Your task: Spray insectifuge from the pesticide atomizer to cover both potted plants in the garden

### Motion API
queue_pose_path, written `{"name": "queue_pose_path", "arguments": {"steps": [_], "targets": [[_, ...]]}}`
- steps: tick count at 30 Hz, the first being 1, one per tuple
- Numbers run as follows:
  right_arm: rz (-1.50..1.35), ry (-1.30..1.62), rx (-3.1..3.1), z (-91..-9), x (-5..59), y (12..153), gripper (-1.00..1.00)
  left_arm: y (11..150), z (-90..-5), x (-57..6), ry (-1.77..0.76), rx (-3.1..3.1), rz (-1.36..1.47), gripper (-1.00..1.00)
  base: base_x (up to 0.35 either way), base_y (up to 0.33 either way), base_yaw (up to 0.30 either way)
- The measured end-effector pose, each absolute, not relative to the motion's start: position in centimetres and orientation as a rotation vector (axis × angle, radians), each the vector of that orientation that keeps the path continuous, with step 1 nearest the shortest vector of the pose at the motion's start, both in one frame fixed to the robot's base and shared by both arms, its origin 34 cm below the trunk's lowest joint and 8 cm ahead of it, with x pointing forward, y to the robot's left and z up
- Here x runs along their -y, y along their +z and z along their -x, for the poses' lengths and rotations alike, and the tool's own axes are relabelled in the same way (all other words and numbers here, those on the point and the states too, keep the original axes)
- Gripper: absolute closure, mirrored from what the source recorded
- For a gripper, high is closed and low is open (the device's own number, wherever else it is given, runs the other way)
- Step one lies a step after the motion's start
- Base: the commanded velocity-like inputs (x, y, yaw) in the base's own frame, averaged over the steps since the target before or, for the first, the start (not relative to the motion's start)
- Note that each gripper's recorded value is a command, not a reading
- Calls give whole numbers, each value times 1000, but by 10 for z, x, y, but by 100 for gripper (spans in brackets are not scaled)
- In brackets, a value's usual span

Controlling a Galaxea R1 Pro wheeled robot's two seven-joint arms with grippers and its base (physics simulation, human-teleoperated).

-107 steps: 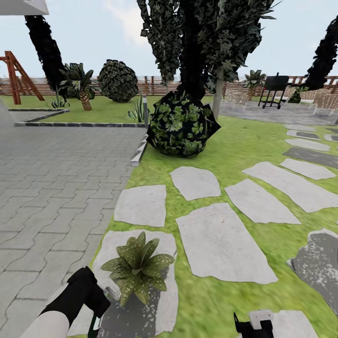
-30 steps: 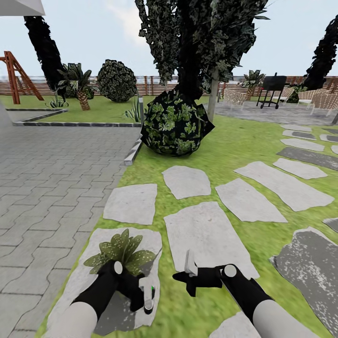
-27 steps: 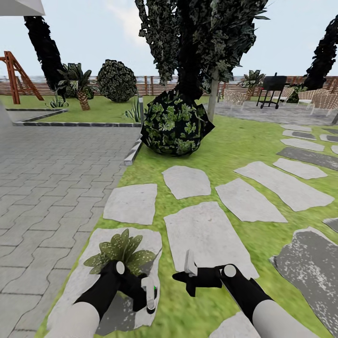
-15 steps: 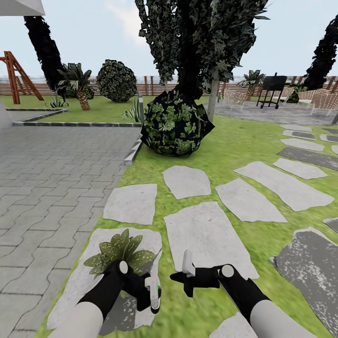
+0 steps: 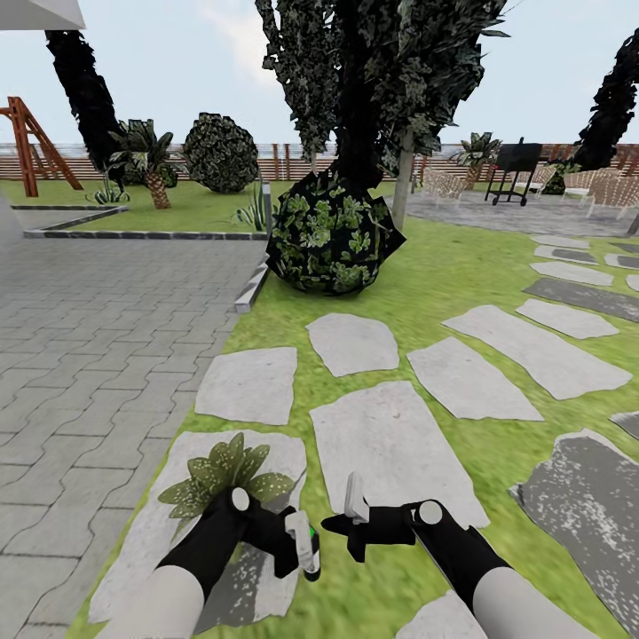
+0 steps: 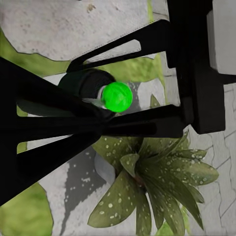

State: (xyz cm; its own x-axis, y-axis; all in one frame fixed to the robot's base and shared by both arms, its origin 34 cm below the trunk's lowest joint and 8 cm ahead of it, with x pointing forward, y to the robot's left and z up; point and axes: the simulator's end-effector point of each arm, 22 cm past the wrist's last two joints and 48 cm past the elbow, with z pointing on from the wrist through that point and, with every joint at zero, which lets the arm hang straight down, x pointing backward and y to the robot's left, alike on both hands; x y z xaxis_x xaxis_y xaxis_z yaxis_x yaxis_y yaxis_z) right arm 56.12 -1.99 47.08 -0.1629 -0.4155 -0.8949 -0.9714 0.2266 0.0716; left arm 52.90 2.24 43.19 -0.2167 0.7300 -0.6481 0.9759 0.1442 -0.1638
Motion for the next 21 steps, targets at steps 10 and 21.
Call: {"name": "queue_pose_path", "arguments": {"steps": [10,21], "targets": [[1300,893,-1715,-561,20,471,100,430,-531,-23,-784,-2023,-1613,100,0,0,0],[1299,892,-1715,-561,20,471,100,435,-532,-13,-819,-2010,-1566,100,0,0,0]]}}
